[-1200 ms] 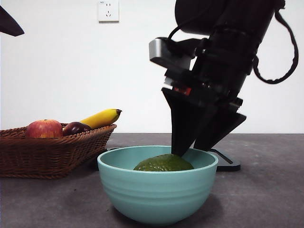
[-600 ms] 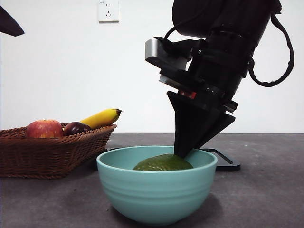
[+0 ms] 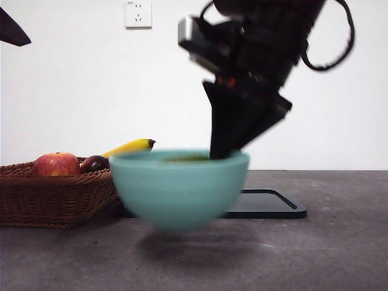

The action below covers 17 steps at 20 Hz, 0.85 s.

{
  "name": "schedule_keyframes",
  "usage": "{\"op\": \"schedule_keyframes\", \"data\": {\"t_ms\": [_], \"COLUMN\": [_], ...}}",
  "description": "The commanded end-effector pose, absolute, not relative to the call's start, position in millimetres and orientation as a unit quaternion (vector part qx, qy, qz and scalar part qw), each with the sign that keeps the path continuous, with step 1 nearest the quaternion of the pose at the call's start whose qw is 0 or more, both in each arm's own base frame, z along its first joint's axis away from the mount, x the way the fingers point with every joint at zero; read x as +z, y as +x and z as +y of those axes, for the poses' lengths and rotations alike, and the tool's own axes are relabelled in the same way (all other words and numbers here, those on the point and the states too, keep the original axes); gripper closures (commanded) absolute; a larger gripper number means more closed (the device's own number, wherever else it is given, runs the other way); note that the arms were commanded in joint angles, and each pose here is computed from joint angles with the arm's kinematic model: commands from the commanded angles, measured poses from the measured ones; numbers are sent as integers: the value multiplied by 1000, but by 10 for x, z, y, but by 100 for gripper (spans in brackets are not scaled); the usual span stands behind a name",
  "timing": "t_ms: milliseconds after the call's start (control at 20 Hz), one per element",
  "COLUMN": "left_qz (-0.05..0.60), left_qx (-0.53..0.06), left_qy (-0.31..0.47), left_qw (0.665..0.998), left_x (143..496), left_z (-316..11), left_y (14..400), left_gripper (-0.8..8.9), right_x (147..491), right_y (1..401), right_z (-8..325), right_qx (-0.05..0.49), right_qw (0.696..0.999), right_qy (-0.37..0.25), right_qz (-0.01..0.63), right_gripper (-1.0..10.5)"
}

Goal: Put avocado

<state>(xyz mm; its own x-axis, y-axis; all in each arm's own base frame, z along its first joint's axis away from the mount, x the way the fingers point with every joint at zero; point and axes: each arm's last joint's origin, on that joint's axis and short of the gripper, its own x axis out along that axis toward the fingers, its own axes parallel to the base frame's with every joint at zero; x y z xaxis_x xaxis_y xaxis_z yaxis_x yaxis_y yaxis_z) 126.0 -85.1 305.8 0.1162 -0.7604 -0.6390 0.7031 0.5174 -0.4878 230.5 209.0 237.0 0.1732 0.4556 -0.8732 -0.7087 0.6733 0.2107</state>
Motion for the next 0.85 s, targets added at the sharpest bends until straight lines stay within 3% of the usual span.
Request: {"op": "schedule_keyframes", "data": {"t_ms": [50, 400, 650, 850], "left_qz": [441, 441, 441, 443], "left_qx": [-497, -497, -497, -497], "left_qy": [-28, -28, -28, -28], "left_qw": [746, 746, 746, 746], "left_x": [3082, 3082, 3082, 3081], "left_z": [-865, -865, -865, -864], "left_y": [1269, 1269, 1269, 1267], "left_gripper": [440, 440, 440, 440], "right_x": [2527, 2710, 2457, 2183], "right_y": [2453, 3179, 3768, 3966], "right_z": [2053, 1761, 1763, 1846], "right_qx": [369, 303, 273, 269], "right_qw": [775, 810, 809, 799], "right_qy": [-103, -59, -44, -45], "right_qz": [503, 499, 519, 535], "right_gripper": [932, 932, 932, 932]}}
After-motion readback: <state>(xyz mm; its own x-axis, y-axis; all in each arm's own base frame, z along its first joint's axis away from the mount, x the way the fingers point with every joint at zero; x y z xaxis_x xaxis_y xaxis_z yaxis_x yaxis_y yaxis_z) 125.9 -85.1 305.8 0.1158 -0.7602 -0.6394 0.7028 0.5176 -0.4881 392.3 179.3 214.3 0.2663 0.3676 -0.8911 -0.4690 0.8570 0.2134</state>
